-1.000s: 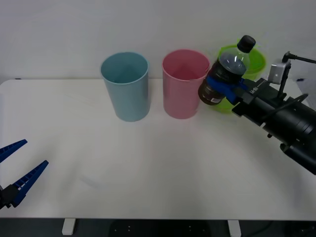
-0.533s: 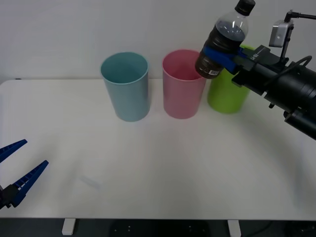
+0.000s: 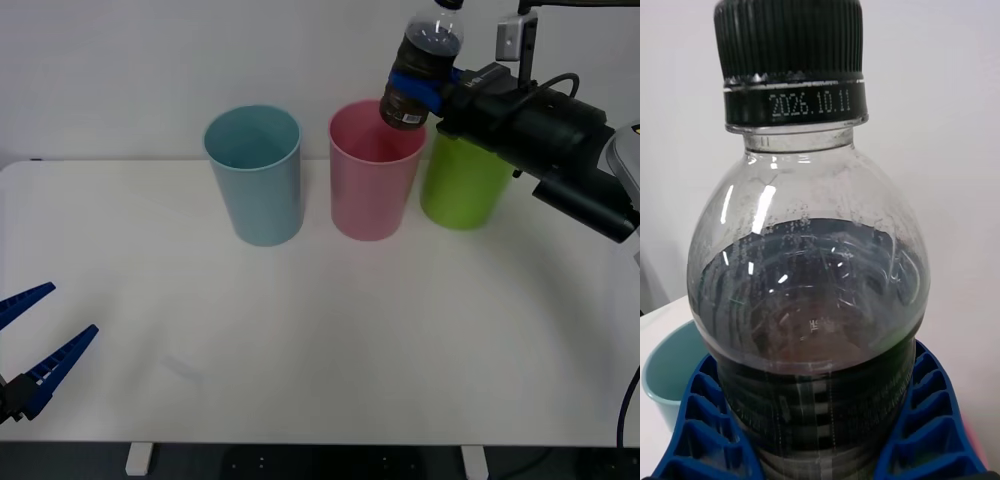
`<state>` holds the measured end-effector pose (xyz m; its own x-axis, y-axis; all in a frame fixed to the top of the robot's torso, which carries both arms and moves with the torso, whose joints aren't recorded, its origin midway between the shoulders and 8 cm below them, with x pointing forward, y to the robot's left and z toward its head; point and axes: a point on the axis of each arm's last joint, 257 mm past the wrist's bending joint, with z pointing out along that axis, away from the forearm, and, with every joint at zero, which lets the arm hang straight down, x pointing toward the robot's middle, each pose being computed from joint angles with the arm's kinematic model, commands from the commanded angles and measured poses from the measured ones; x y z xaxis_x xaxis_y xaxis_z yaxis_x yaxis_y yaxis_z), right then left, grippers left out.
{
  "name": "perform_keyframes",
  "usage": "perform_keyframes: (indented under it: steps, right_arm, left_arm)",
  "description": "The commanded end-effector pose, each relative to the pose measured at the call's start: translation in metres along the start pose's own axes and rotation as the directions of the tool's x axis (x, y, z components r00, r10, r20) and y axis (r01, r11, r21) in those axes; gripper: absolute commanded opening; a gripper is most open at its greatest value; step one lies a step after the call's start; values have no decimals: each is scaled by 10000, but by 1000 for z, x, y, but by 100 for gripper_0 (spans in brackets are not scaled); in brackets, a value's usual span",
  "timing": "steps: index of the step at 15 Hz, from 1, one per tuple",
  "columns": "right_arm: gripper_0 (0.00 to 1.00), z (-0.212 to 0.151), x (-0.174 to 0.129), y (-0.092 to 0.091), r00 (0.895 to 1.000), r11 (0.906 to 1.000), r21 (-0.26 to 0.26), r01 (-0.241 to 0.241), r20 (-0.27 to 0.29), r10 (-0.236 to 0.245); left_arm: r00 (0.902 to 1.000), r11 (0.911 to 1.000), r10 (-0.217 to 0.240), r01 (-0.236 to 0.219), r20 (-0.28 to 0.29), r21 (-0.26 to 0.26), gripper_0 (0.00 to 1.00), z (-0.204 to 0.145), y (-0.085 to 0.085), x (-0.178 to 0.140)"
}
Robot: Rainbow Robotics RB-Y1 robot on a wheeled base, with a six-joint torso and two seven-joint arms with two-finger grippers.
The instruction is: Grasp the object on the table and drop it into the matching bin: aluminum can to the light blue bin, PET bottle to the pink bin.
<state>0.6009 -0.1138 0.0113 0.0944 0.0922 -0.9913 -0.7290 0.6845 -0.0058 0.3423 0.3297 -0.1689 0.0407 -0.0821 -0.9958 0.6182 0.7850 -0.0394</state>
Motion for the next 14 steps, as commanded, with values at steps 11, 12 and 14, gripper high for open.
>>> perform_keyframes:
  steps: [11, 12, 14]
  right_arm:
    - [0, 57, 28, -14, 9988, 9979, 649, 88, -491, -56]
    - [0, 57, 29, -14, 9989, 9978, 654, 51, -476, -19]
    - [0, 57, 30, -13, 9987, 9979, 650, 77, -499, -44]
  left_arm:
    - [10000, 10000, 0, 0, 0, 0, 100, 0, 0, 0]
    - [10000, 10000, 0, 0, 0, 0, 100, 0, 0, 0]
    - [10000, 10000, 0, 0, 0, 0, 100, 0, 0, 0]
